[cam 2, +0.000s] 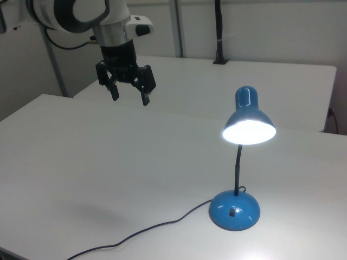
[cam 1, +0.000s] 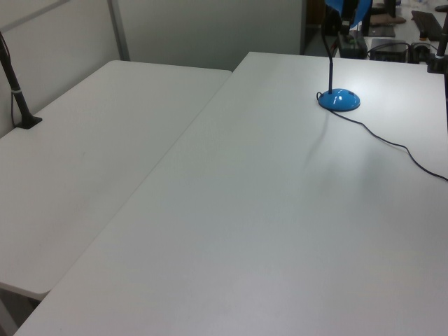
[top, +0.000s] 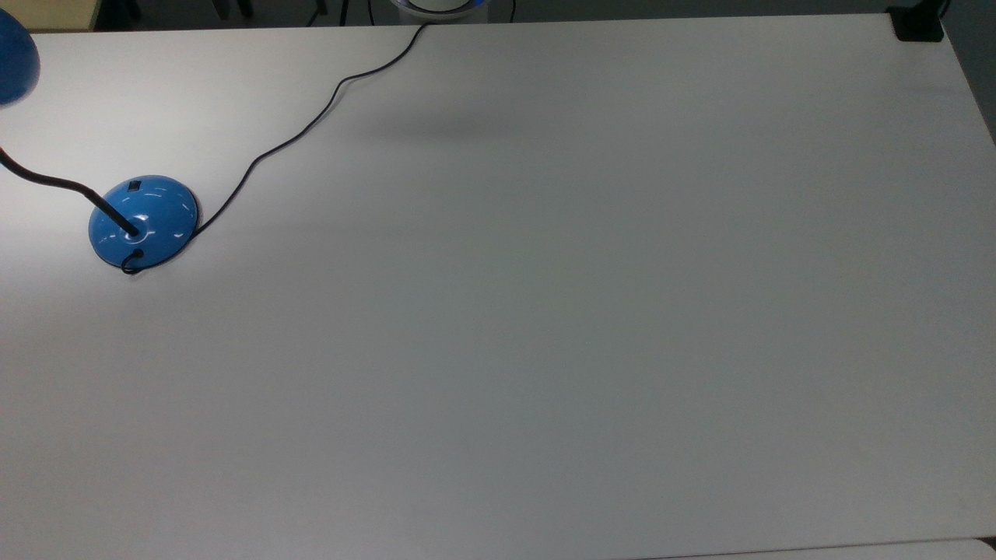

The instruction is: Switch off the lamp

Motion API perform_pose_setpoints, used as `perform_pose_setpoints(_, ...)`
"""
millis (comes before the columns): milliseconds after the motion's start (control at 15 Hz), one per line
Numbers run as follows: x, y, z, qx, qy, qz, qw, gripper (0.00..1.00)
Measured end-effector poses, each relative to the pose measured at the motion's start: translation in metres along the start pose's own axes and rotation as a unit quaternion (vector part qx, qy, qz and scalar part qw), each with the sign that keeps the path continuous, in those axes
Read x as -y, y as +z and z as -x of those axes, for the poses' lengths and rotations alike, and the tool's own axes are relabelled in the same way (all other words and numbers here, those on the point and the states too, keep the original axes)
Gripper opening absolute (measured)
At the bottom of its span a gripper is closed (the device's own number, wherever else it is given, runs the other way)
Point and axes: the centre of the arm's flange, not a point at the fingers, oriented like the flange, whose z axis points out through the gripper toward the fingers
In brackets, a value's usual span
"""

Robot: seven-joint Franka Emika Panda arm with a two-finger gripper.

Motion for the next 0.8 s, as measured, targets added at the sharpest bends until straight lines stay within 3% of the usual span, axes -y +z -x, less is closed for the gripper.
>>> perform_pose_setpoints(333,-0.002,0.000,0.002,0.004,-0.013,-0.001,0.9999,1.00)
perform_pose_setpoints(599,-0.022,0.005,0.011,0.020,-0.100,-0.004,0.9948,1.00)
perform_pose_setpoints(799,-0.061,0.016,0.028,0.049,-0.153,0.012,0.9869,1.00)
